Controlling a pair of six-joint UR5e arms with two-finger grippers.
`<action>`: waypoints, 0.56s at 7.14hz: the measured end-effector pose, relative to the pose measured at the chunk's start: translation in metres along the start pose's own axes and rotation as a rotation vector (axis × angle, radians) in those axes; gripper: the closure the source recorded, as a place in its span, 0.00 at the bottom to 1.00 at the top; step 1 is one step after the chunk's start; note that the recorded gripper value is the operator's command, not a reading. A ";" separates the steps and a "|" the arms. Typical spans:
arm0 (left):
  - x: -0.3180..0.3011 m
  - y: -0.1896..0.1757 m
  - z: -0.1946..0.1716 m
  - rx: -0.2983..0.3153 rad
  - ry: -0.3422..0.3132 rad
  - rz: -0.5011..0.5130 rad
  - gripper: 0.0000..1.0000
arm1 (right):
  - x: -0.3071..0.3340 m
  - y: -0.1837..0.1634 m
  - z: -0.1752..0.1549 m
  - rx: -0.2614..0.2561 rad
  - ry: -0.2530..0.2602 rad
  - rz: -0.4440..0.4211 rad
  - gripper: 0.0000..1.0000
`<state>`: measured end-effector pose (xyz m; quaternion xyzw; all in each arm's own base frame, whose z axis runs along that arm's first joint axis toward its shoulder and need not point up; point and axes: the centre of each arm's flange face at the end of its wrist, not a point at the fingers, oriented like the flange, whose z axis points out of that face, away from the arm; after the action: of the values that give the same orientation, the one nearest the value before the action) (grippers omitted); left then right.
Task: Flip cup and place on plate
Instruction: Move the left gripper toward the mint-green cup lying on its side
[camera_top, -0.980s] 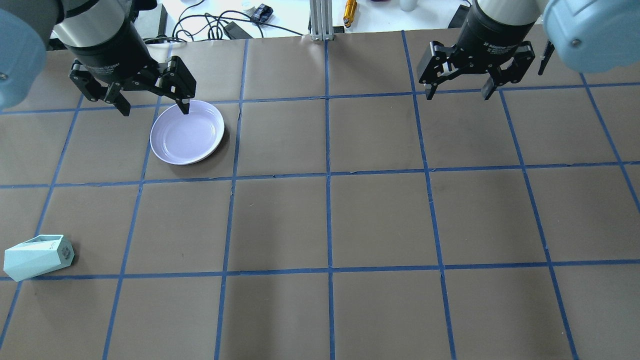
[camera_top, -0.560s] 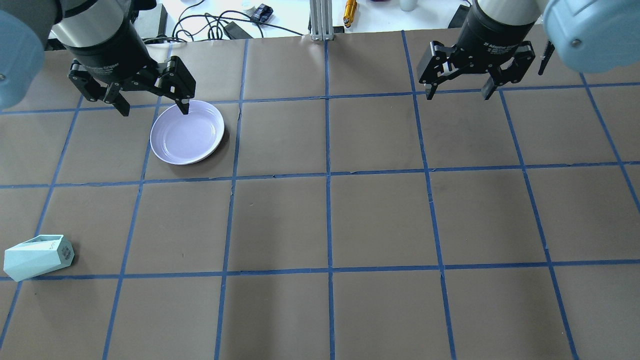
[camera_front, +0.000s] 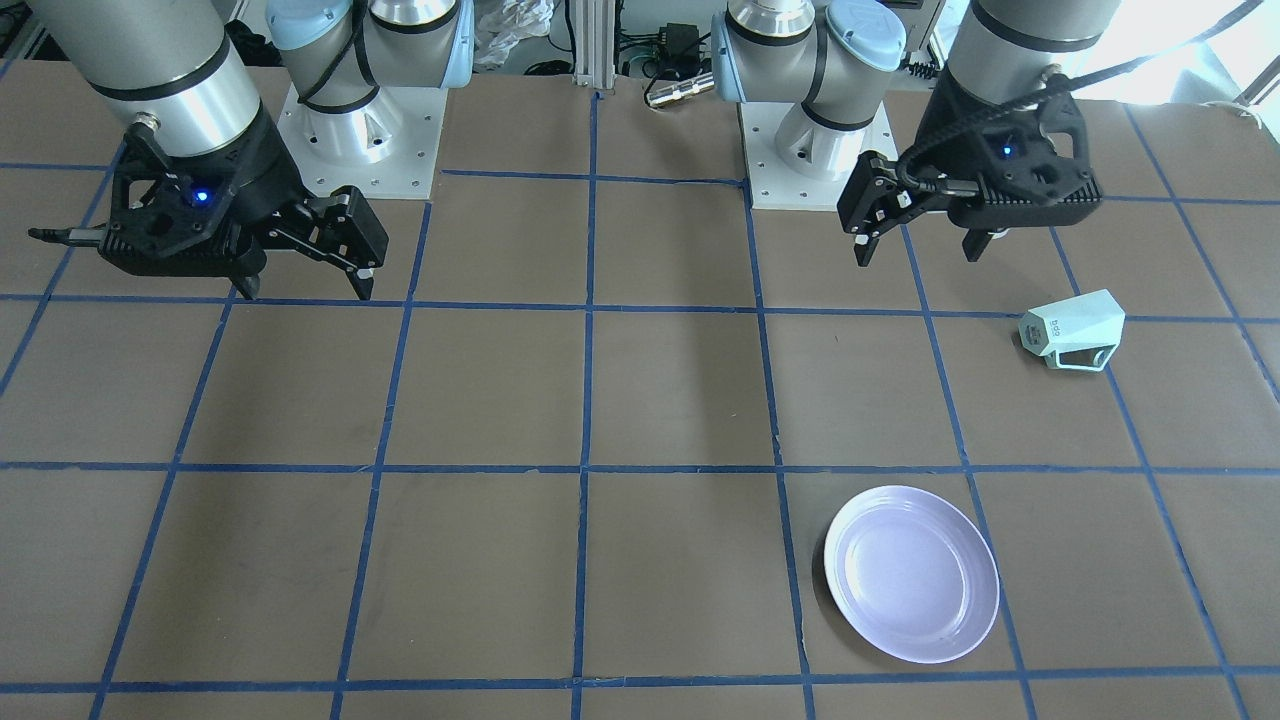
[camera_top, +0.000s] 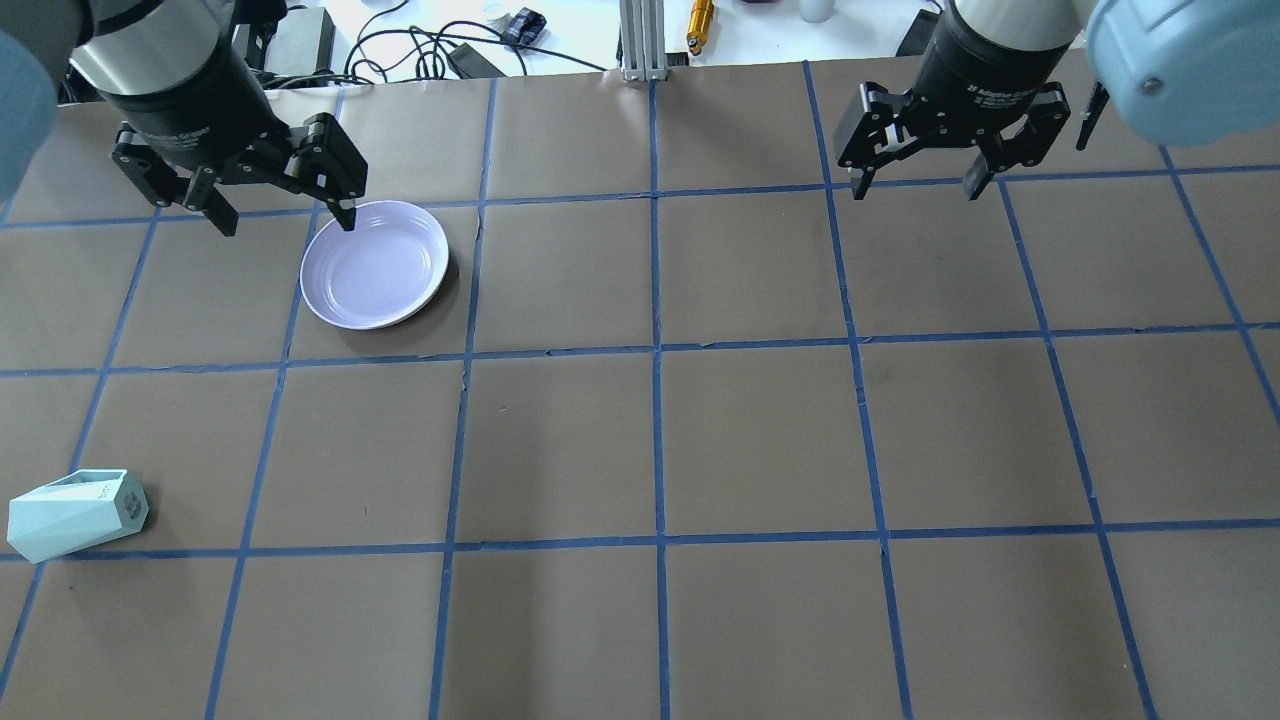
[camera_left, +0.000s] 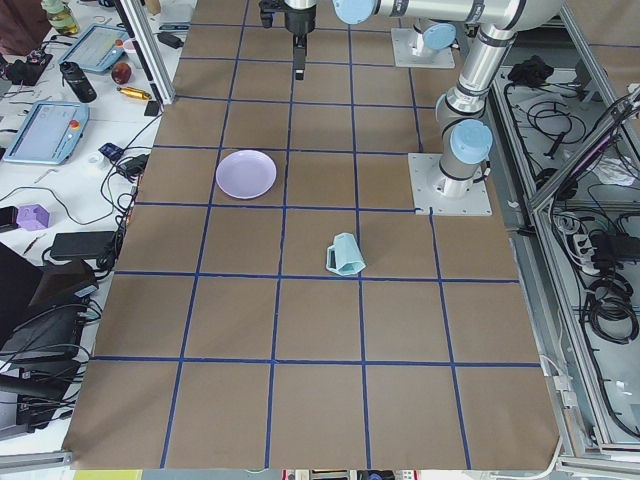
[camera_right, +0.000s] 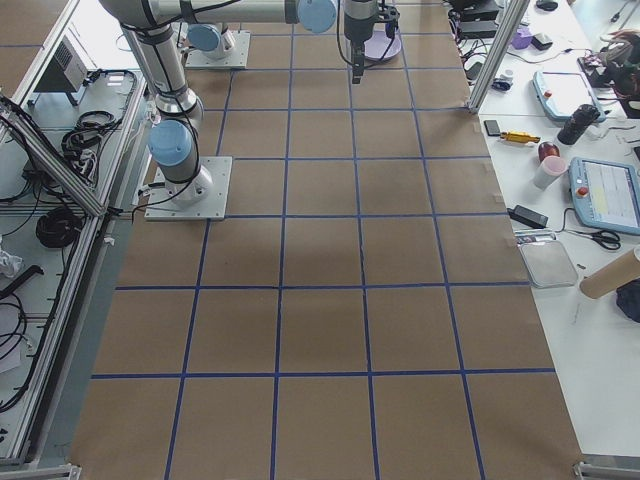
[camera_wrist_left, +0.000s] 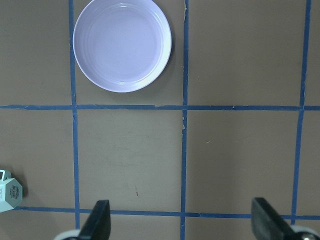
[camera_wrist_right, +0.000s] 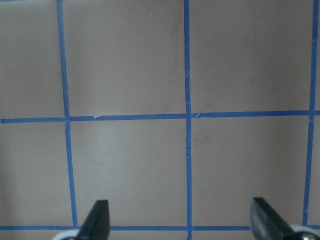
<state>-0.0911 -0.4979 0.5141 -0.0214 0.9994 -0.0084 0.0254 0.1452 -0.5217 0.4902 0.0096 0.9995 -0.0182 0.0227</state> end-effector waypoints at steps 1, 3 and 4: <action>-0.031 0.000 0.002 -0.037 0.003 0.006 0.00 | 0.000 0.000 0.000 0.000 0.000 0.000 0.00; -0.097 0.004 0.008 -0.107 0.023 0.053 0.00 | 0.000 0.000 0.000 0.000 0.000 0.000 0.00; -0.132 0.006 0.013 -0.129 0.038 0.084 0.00 | 0.000 0.000 0.000 0.001 0.000 0.000 0.00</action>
<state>0.0410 -0.4866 0.5078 0.0193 0.9982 0.0568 0.0055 0.1452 -0.5216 0.4904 0.0095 0.9995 -0.0184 0.0227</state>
